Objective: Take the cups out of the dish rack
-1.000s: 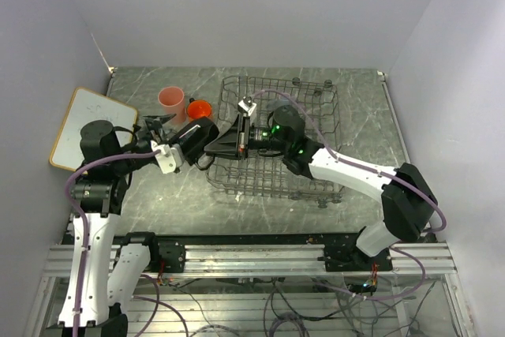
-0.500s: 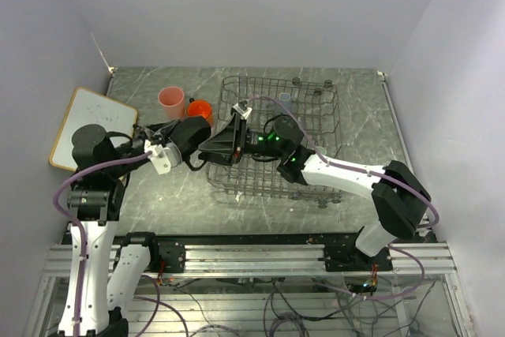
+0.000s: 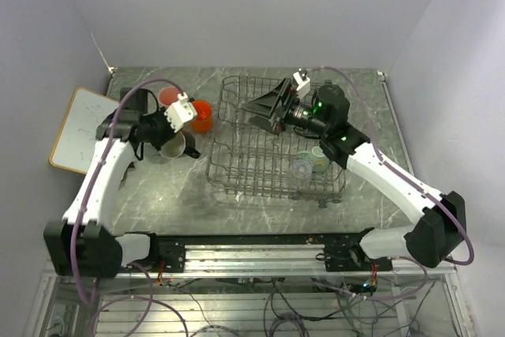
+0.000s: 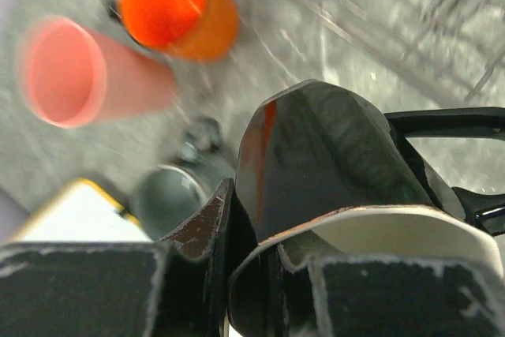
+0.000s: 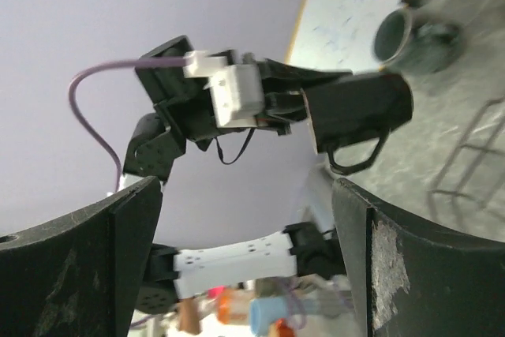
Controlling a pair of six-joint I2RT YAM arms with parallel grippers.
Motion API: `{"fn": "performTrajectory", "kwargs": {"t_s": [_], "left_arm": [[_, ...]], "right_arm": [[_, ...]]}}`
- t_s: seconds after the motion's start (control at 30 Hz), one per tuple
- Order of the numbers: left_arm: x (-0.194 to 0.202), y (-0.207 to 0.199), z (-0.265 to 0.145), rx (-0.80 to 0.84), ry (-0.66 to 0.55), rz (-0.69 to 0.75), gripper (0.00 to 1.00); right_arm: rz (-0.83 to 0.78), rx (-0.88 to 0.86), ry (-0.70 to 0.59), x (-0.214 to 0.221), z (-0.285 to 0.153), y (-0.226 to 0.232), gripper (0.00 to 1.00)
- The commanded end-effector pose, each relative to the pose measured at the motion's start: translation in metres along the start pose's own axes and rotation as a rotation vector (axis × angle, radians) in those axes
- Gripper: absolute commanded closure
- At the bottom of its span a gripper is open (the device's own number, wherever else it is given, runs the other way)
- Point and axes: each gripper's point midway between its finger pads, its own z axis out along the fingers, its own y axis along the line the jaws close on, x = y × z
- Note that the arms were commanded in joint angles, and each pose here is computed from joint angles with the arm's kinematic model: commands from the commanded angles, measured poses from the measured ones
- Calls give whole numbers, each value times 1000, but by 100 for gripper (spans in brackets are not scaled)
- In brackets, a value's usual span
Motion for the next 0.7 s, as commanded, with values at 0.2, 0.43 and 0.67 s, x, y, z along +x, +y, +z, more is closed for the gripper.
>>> {"fn": "performTrajectory", "kwargs": {"t_s": [0.2,0.43,0.67], "left_arm": [[53,-4,52,16,347,-115,93],[74,5,84,31,450,-158,93],[71,10,109,36,412,-127,93]], "right_arm": [[-241,396,-121,-45,-36,-49,11],[-231,440,-130,-50,-54,-65,12],[-239,487,-154,-63,-68,-73,12]]}}
